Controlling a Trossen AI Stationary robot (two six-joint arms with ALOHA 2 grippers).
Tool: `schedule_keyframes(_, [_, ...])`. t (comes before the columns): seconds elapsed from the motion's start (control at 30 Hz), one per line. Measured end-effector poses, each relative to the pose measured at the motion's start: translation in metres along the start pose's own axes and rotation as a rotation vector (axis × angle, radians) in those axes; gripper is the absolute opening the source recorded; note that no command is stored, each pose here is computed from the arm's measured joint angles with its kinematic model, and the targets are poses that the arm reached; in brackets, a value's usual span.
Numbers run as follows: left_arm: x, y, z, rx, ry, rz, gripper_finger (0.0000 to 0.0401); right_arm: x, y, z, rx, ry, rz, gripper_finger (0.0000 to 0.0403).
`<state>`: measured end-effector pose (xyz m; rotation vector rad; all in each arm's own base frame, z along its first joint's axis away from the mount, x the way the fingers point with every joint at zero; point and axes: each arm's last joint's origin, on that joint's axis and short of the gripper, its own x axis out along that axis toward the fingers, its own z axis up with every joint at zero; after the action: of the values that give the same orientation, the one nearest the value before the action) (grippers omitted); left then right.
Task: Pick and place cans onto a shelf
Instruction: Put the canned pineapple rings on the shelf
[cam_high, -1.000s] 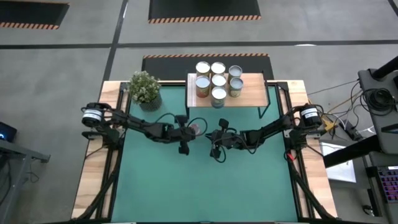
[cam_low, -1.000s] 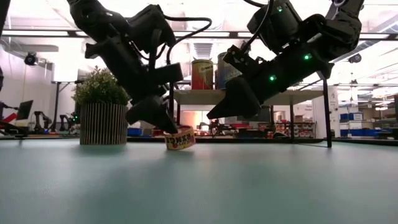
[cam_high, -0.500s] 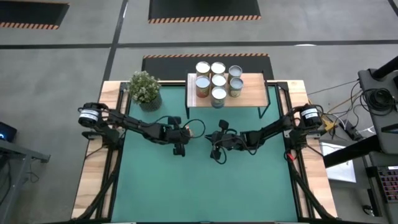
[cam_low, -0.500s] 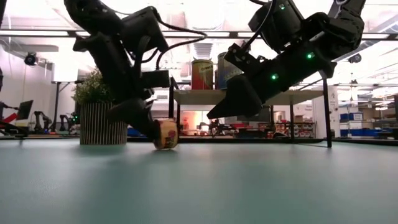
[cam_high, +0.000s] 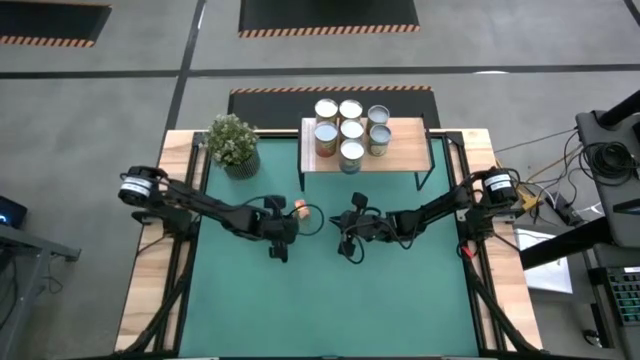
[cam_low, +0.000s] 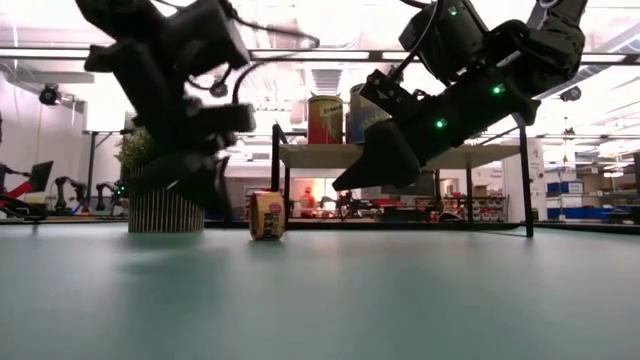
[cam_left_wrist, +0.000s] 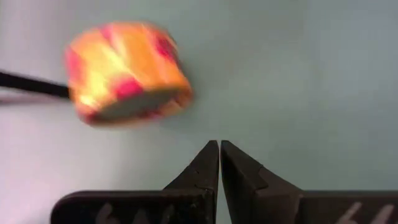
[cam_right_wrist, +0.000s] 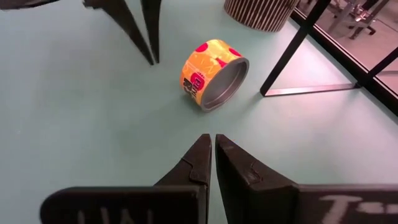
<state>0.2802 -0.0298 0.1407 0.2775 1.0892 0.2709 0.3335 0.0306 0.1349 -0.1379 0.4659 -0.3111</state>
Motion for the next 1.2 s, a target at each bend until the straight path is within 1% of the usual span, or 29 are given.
schedule_keyframes(0.13, [-0.012,0.008,0.011,0.021,-0.095,0.107,0.0,0.0,0.0,0.001,0.001,-0.004,0.0,0.0013])
schedule_keyframes(0.23, [-0.02,0.014,0.023,0.037,-0.199,0.171,0.0,0.0,0.0,0.001,-0.001,-0.004,0.0,0.0013])
schedule_keyframes(0.3, [-0.022,0.018,0.031,0.041,-0.275,0.193,0.0,0.0,0.0,0.001,-0.002,-0.004,0.0,0.0013])
schedule_keyframes(0.4, [-0.016,0.025,0.034,0.018,-0.324,0.22,0.0,0.0,0.0,0.001,-0.002,-0.004,0.0,0.0013])
schedule_keyframes(0.53, [-0.005,0.03,0.029,0.002,-0.293,0.235,0.0,0.0,0.0,0.001,-0.004,0.0,0.0,0.0013])
schedule_keyframes(0.67, [0.001,0.028,0.022,0.002,-0.252,0.227,0.0,0.0,0.0,0.001,-0.005,0.002,0.0,0.0013])
schedule_keyframes(0.83, [0.001,0.025,0.016,0.005,-0.195,0.214,0.0,0.0,0.0,0.001,-0.005,0.002,0.0,0.0013])
schedule_keyframes(0.97, [0.0,0.025,0.009,0.007,-0.118,0.213,0.0,0.0,0.0,0.001,-0.005,0.002,0.0,0.0013])
schedule_keyframes(1.07, [0.001,0.021,-0.002,0.03,-0.038,0.188,0.0,0.0,0.0,0.001,-0.005,0.003,0.0,0.0013])
schedule_keyframes(1.2, [-0.009,0.02,-0.002,0.012,-0.045,0.181,0.0,0.0,0.0,0.001,-0.005,0.003,0.0,0.0013])
